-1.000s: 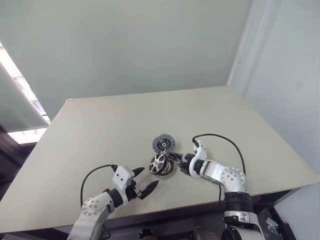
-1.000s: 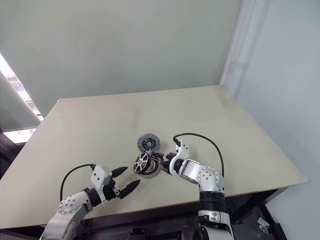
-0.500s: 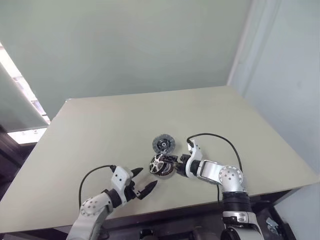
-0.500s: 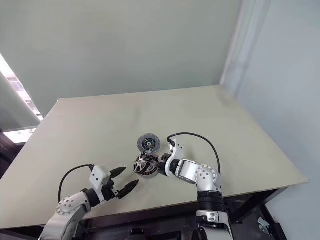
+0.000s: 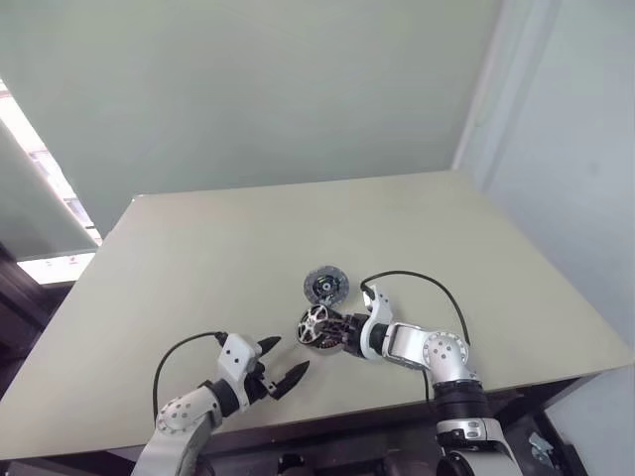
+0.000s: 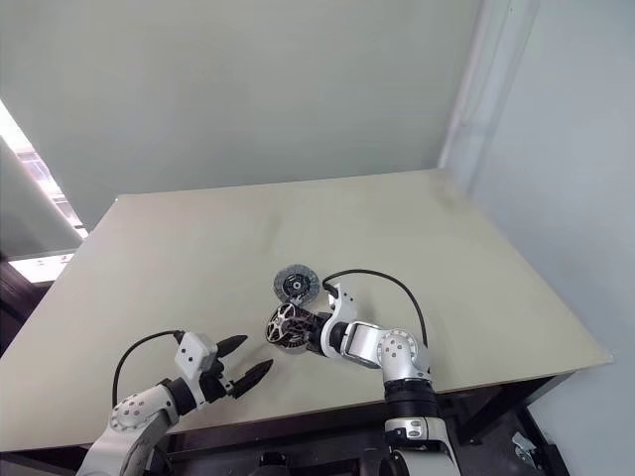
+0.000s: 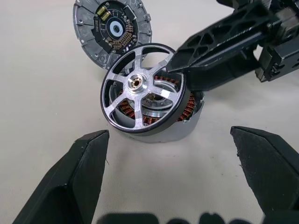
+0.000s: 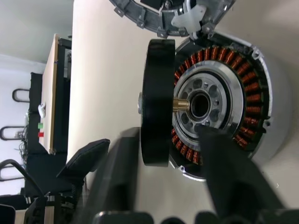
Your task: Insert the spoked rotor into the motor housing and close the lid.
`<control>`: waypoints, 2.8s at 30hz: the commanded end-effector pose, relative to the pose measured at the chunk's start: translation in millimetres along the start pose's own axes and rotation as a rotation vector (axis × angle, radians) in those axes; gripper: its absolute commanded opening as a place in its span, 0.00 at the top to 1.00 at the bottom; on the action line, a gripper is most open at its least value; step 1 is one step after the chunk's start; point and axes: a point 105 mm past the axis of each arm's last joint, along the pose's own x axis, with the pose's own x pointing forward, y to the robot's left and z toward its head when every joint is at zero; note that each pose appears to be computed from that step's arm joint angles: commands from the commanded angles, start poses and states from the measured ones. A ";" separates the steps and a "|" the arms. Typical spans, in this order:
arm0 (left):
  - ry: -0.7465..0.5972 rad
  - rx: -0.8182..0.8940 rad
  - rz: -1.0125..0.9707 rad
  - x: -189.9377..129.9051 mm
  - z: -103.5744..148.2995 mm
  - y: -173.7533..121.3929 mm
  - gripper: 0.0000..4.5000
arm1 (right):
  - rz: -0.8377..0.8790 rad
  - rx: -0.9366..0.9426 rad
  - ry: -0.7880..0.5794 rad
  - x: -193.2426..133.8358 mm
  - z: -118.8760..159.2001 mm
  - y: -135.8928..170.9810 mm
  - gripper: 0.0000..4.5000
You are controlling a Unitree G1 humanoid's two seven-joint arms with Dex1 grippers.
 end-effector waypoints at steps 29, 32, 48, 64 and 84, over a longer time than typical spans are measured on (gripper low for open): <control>-0.029 0.040 -0.022 3.5 10.5 -2.3 0.00 | 0.150 0.027 -0.017 -10.7 9.1 42.0 0.91; -0.029 0.041 -0.022 3.4 10.5 -2.2 0.00 | 0.155 0.033 0.006 -9.9 1.8 42.8 0.91; -0.028 0.041 -0.025 3.7 10.2 -2.9 0.00 | 0.106 0.050 -0.044 -10.5 13.5 31.2 0.91; -0.029 0.043 -0.027 4.5 10.9 -3.1 0.00 | 0.030 0.064 0.004 -12.1 3.7 8.7 0.91; -0.035 0.050 -0.029 7.3 11.5 -2.3 0.00 | 0.025 0.062 -0.004 -11.8 5.6 7.5 0.54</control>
